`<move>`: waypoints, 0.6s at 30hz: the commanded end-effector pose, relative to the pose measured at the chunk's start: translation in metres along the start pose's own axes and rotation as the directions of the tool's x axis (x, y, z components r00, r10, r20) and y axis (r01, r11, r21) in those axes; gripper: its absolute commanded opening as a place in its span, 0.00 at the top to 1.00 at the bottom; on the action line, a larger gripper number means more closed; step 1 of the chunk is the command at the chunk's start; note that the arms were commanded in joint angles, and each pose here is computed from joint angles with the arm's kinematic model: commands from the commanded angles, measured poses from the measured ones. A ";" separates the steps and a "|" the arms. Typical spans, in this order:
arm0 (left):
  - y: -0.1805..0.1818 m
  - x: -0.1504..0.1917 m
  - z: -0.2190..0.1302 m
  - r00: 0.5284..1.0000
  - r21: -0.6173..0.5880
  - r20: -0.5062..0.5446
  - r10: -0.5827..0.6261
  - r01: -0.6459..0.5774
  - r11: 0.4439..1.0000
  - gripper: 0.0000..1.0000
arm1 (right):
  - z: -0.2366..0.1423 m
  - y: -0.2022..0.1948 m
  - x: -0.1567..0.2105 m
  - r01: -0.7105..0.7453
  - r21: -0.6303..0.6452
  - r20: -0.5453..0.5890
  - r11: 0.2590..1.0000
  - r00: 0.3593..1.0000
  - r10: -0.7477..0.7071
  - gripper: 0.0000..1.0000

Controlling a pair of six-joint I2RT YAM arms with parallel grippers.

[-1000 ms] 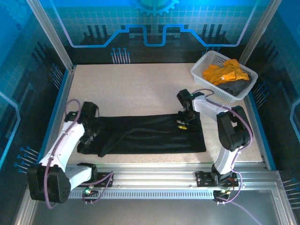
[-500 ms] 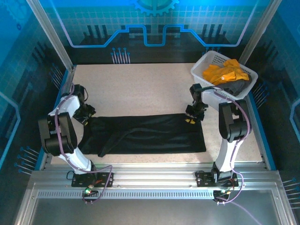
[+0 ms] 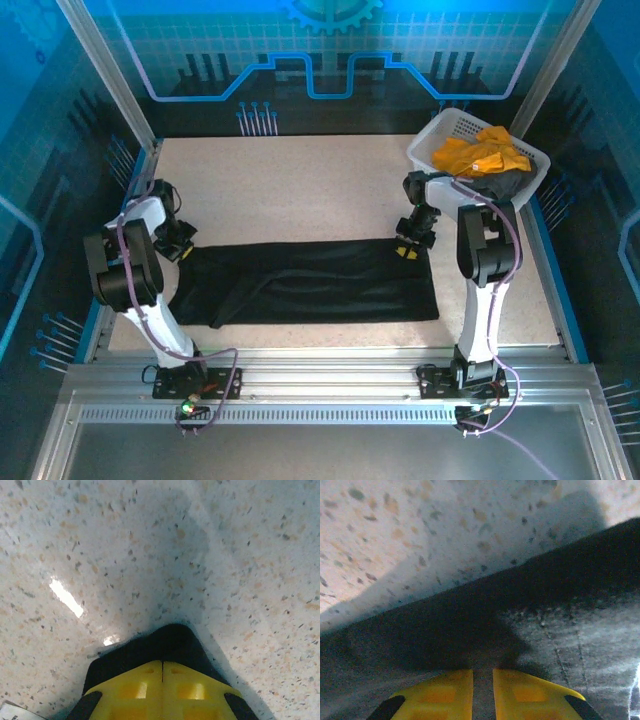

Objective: Fold and stack the t-shirts

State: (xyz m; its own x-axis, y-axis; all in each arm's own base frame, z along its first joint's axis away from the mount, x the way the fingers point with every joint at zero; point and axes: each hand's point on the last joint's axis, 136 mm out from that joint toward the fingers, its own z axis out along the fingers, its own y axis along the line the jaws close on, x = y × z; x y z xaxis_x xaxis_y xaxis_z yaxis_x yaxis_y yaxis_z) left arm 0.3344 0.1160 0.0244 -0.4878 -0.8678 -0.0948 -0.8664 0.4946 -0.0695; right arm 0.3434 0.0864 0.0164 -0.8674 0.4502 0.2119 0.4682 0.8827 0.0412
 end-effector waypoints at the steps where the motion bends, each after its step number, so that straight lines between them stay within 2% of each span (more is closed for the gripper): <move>1: -0.004 -0.020 -0.009 0.999 0.038 0.047 -0.008 0.006 0.999 1.00 | 0.008 -0.009 -0.013 -0.049 0.046 -0.007 0.998 0.999 0.050 0.81; 7: -0.049 -0.037 -0.013 0.999 0.219 0.046 -0.011 0.001 0.976 1.00 | 0.004 0.011 -0.042 -0.043 0.001 0.019 0.999 0.999 0.043 0.82; 12: -0.072 -0.066 -0.019 0.996 0.251 0.086 -0.018 -0.004 0.968 1.00 | 0.004 0.033 -0.080 -0.007 -0.032 0.049 0.999 0.999 0.008 0.84; 15: -0.076 -0.076 -0.029 0.992 0.246 0.120 -0.028 -0.003 0.969 1.00 | -0.010 0.050 -0.096 0.060 -0.068 0.103 0.996 0.993 -0.052 0.84; 18: -0.072 -0.076 -0.056 0.979 0.230 0.200 -0.023 -0.024 0.973 0.62 | -0.043 0.070 -0.098 0.168 -0.109 0.215 0.980 0.966 -0.142 0.78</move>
State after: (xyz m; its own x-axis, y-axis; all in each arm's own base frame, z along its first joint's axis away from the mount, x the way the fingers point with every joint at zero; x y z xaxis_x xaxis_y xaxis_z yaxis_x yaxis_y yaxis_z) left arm 0.4285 0.1360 0.0604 -0.4635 -0.8625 -0.2031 -0.8099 0.5053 -0.2978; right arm 0.4555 0.0965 0.0223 -0.9103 0.4074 0.0736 0.4140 0.8959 0.1614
